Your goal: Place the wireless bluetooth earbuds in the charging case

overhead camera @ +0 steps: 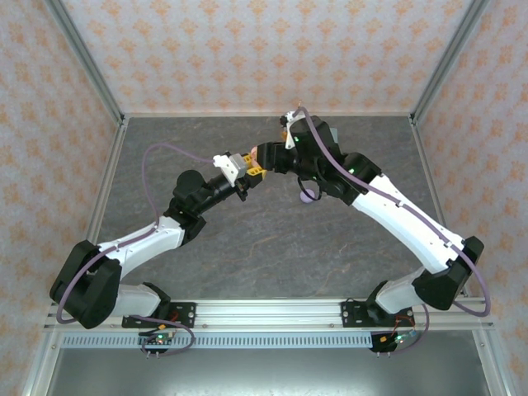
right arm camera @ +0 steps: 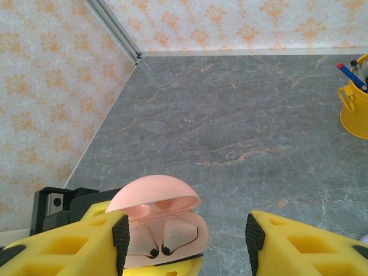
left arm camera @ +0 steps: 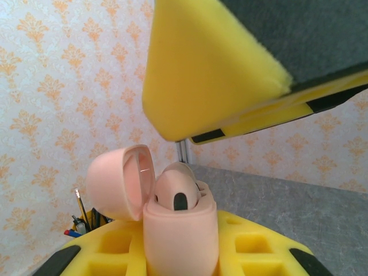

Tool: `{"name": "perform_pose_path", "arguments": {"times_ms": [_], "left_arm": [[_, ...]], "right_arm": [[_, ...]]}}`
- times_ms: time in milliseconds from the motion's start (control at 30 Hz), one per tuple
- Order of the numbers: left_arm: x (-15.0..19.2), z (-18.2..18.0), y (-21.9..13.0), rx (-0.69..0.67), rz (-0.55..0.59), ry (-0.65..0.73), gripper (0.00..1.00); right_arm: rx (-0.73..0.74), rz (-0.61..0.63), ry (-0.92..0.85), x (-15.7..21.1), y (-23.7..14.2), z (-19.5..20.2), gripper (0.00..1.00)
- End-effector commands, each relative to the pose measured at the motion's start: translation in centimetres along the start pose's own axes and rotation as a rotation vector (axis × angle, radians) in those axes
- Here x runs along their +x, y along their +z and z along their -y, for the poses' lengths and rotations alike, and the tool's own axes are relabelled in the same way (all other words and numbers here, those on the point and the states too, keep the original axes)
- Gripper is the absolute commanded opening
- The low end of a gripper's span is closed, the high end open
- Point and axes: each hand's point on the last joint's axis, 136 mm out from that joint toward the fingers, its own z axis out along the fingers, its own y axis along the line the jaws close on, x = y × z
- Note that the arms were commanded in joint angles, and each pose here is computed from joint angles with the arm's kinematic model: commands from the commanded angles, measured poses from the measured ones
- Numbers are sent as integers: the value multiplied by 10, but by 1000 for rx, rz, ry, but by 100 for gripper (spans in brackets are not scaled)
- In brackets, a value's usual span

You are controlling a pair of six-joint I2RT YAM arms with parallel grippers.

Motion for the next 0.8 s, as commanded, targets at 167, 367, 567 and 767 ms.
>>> {"name": "perform_pose_path", "arguments": {"times_ms": [167, 367, 567, 767], "left_arm": [[-17, -2, -2, -19, 57, 20, 0], [-12, -1, -2, -14, 47, 14, 0], [-8, 1, 0, -2, 38, 1, 0], [-5, 3, -1, 8, 30, -5, 0]], "right_arm": [[-52, 50, 11, -10, -19, -10, 57], [10, 115, 23, -20, -30, 7, 58], [32, 45, 63, -27, -2, 25, 57], [60, -25, 55, -39, 33, 33, 57]]}}
